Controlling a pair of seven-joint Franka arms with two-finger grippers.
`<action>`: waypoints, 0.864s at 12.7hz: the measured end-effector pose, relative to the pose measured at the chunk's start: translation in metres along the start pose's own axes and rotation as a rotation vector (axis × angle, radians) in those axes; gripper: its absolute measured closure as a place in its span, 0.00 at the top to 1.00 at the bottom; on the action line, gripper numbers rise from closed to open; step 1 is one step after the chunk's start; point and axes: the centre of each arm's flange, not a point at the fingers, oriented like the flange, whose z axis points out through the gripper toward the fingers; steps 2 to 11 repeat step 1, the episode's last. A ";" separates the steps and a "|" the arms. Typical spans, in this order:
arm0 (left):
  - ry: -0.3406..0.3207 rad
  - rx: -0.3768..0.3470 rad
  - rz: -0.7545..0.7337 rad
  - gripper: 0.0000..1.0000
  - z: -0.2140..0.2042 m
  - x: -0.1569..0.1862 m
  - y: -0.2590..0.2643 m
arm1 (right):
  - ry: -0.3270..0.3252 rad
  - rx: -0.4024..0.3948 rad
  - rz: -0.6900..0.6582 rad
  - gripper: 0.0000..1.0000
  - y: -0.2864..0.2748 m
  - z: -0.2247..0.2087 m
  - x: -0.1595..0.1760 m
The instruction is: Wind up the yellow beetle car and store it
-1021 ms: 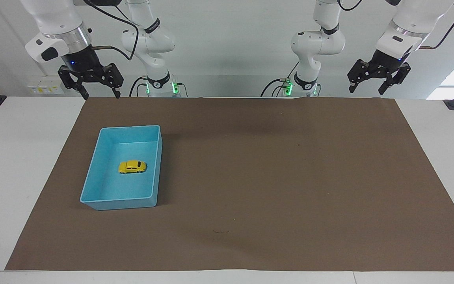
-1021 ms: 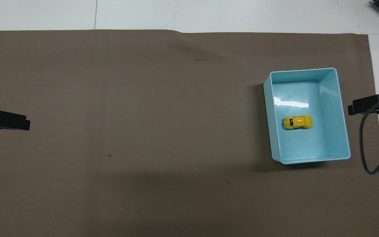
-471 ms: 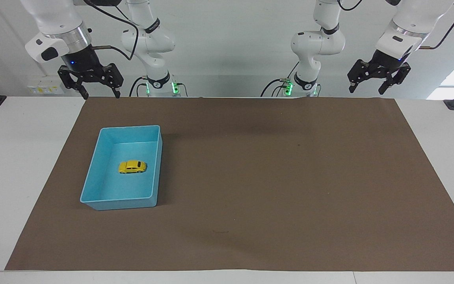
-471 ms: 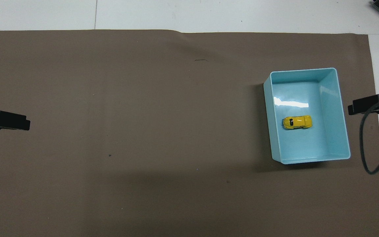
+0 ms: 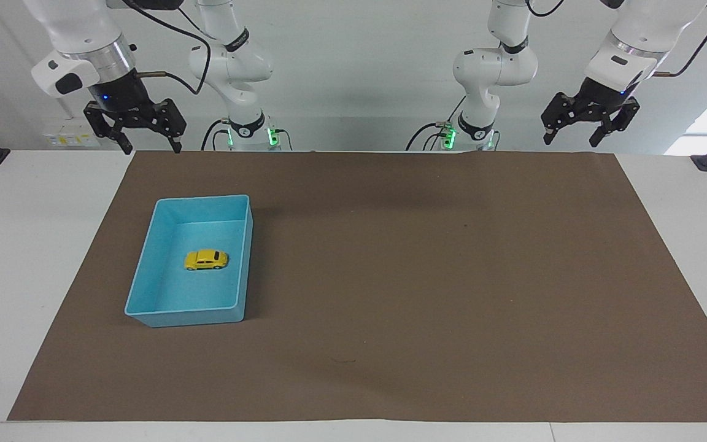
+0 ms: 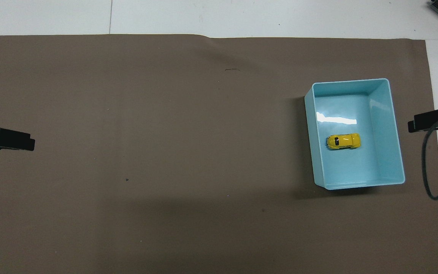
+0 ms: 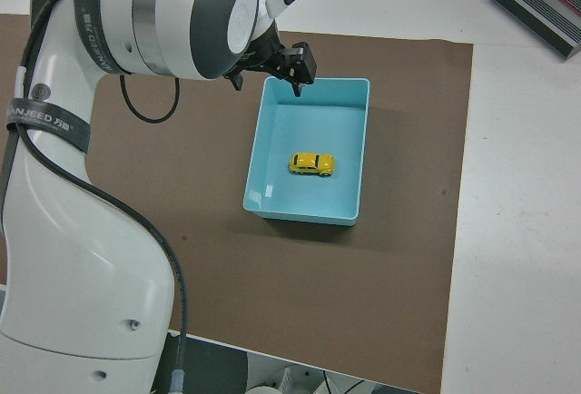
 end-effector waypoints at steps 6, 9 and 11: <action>0.000 0.000 0.000 1.00 0.000 0.000 0.000 | 0.000 0.000 0.000 1.00 0.000 0.000 0.000; 0.000 0.000 0.000 1.00 0.000 0.000 0.000 | 0.000 0.000 0.000 1.00 0.000 0.000 0.000; 0.000 0.000 0.000 1.00 0.000 0.000 0.000 | 0.000 0.000 0.000 1.00 0.000 0.000 0.000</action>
